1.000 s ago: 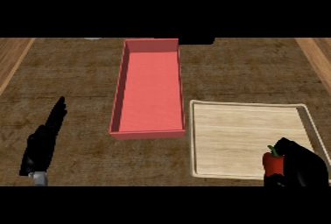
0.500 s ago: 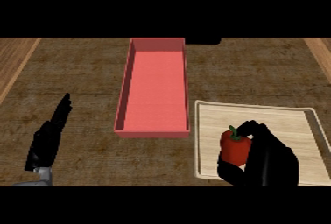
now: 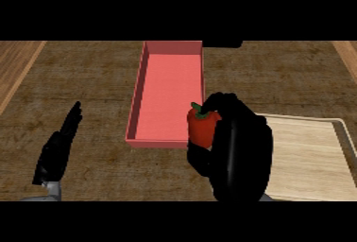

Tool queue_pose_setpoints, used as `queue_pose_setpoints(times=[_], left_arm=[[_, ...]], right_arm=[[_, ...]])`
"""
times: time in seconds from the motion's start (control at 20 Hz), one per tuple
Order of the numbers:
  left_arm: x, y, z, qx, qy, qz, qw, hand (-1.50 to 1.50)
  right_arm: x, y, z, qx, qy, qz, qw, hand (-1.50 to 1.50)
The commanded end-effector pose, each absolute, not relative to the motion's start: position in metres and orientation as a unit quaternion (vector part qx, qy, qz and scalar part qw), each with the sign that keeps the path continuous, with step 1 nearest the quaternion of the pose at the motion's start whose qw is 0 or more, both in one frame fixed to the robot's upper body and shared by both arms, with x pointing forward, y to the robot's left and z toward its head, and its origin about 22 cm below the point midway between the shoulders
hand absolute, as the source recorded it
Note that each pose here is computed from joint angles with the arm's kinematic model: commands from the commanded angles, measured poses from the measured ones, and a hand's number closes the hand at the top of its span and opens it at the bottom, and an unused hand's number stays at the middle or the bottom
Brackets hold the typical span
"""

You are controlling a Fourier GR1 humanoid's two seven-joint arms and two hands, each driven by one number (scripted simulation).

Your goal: Pick the bell pepper from the tray and place it in the cardboard box

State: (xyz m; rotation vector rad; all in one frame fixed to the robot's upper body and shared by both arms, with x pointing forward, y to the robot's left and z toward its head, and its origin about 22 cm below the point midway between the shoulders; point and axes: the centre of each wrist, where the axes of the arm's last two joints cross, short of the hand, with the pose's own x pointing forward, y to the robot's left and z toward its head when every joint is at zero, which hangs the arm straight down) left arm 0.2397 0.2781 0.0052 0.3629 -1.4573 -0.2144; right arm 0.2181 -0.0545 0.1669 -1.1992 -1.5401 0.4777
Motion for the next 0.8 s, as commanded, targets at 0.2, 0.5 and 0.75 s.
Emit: queue_pose_setpoints(times=[0.2,0.5,0.75], left_arm=[[0.25,0.274,0.013,0.165,-0.663,-0.103,0.723,0.0],[0.257,0.277,0.017,0.162,-0.667,-0.097,0.72,0.0],[0.252,0.275,0.028,0.148,-0.673,-0.114,0.716,0.0]], right_arm=[[0.286,-0.025,0.205,-0.504,-0.606,0.154,0.596,1.5],[0.344,-0.024,0.206,-0.494,-0.584,0.165,0.623,1.5],[0.379,-0.021,0.185,-0.488,-0.558,0.176,0.647,1.5]])
